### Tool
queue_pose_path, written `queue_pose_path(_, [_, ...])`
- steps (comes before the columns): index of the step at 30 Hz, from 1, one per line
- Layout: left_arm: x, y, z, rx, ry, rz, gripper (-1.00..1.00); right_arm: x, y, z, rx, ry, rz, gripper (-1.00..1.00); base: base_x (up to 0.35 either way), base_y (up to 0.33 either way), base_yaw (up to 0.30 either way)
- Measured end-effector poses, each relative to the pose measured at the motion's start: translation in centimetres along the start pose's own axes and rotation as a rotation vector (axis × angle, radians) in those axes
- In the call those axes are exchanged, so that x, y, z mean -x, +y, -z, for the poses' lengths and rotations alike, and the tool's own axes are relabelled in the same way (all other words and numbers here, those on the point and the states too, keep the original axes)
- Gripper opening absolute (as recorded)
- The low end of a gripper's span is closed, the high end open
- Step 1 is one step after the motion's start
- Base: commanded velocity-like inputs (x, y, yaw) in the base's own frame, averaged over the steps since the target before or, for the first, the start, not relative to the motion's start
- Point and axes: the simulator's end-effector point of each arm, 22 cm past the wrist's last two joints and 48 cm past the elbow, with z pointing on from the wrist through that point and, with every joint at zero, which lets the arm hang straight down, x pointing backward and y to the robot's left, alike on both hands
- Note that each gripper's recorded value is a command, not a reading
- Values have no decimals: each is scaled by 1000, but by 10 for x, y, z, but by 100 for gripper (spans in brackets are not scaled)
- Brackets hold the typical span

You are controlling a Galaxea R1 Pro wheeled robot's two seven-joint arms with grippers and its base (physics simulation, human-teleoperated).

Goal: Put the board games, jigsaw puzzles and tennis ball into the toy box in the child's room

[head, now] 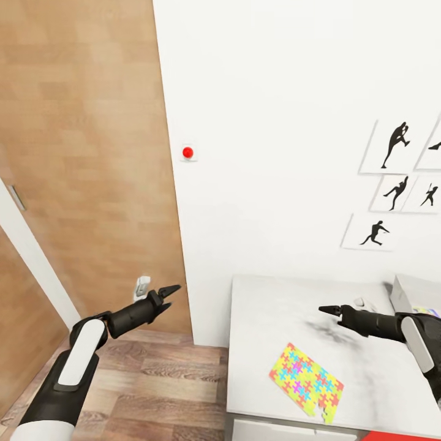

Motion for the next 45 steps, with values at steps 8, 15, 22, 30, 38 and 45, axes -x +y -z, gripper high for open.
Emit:
queue_pose_path(8, [-6, 29, -3, 46, 1, 44, 100, 0, -4, -2, -2, 5, -19, 100, 7, 6, 0])
queue_pose_path(15, [-8, 33, -3, 52, 3, 52, 100, 0, -4, -2, -2, 5, -22, 100, 2, 2, -2])
queue_pose_path(22, [-7, 34, -2, 54, 0, 55, 100, 1, -2, -1, 2, 3, -19, 100, 1, 1, -103])
queue_pose_path(30, [-5, 34, 0, 55, -4, 53, 100, 2, 1, 0, 6, 0, -15, 100, 0, 0, -201])
queue_pose_path(38, [-3, 32, 1, 53, -8, 50, 100, 4, 3, 2, 10, -4, -10, 100, 0, 0, -237])
queue_pose_path(45, [-1, 29, 3, 49, -12, 47, 100, 4, 6, 4, 14, -3, -1, 100, 0, 0, -249])
